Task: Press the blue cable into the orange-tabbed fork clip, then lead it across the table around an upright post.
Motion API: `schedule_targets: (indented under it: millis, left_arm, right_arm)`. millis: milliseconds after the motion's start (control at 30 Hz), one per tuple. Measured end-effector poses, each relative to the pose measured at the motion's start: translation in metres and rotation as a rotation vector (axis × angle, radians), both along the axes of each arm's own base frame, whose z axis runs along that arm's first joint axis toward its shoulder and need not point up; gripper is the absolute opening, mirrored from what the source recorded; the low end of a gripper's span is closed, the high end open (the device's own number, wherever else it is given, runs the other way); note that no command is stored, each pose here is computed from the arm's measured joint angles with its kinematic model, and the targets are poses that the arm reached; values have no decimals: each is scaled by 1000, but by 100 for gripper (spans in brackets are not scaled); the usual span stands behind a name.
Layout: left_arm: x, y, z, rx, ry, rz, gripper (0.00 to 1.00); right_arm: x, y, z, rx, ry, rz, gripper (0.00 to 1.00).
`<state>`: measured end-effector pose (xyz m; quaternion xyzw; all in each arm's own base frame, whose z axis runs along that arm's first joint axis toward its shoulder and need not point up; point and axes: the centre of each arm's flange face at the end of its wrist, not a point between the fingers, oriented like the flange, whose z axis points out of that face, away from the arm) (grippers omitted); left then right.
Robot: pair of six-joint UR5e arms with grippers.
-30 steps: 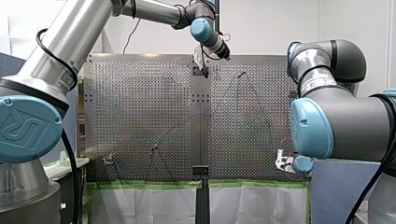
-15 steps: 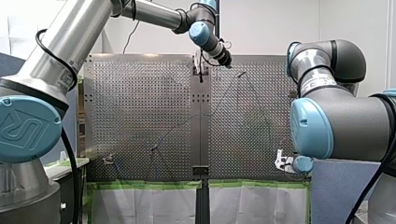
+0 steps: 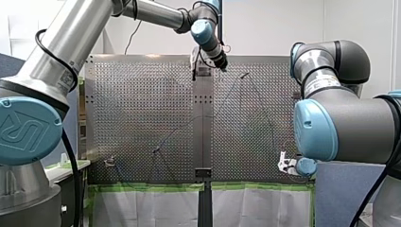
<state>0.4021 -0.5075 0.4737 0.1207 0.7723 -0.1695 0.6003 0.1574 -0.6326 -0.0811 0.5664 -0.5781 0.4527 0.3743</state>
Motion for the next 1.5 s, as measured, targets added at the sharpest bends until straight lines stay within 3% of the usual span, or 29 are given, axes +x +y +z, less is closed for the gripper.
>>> schedule_targets:
  millis: [467,567,900,1167,1500]
  left_arm:
    - [5,13,2,42,-30,131,100]
    - [5,14,2,43,-31,142,100]
    - [5,14,3,40,-35,138,100]
    - [4,9,10,51,-73,86,100]
    - [3,8,11,51,-76,78,100]
  right_arm:
    - [0,0,0,1,1,1,0]
    - [0,0,0,2,1,1,0]
    - [1,0,0,2,1,2,0]
    - [1,1,0,3,1,4,0]
    - [1,1,0,6,2,4,0]
